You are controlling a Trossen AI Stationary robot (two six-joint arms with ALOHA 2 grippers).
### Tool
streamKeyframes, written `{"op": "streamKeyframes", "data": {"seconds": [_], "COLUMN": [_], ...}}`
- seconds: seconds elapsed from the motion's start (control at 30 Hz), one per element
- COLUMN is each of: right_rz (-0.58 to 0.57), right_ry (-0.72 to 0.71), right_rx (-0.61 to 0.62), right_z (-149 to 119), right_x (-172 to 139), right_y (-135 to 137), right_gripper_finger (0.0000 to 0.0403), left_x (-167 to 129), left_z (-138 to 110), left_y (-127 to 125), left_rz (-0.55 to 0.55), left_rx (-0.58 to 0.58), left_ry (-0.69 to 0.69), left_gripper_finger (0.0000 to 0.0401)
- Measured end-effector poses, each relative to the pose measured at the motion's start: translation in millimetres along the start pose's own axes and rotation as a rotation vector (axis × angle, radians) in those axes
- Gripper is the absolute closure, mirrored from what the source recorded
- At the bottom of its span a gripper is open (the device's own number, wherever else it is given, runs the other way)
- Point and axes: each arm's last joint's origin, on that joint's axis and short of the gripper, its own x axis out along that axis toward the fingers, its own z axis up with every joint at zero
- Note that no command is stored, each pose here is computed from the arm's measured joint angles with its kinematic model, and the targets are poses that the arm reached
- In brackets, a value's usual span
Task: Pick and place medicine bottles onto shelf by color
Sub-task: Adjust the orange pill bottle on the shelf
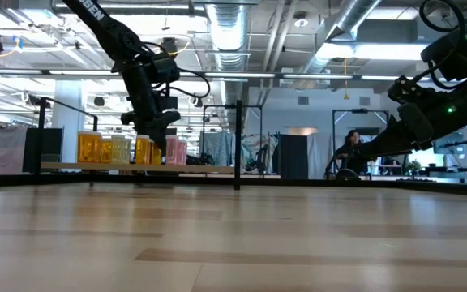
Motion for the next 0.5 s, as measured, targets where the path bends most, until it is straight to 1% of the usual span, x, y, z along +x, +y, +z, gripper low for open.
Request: {"op": "streamKeyframes", "data": {"seconds": [0.5], "right_rz": [0.0], "right_ry": [0.0], "right_rx": [0.0], "right_z": [0.0], "right_x": [0.0], "right_y": [0.0], "right_gripper_finger": [0.0132], "left_x": [0.1], "left_z": [0.3], "left_y": [0.0], "left_rz": [0.001], "left_rx": [-0.008], "left_ry": [-0.003], "left_gripper_finger": [0.027]}}
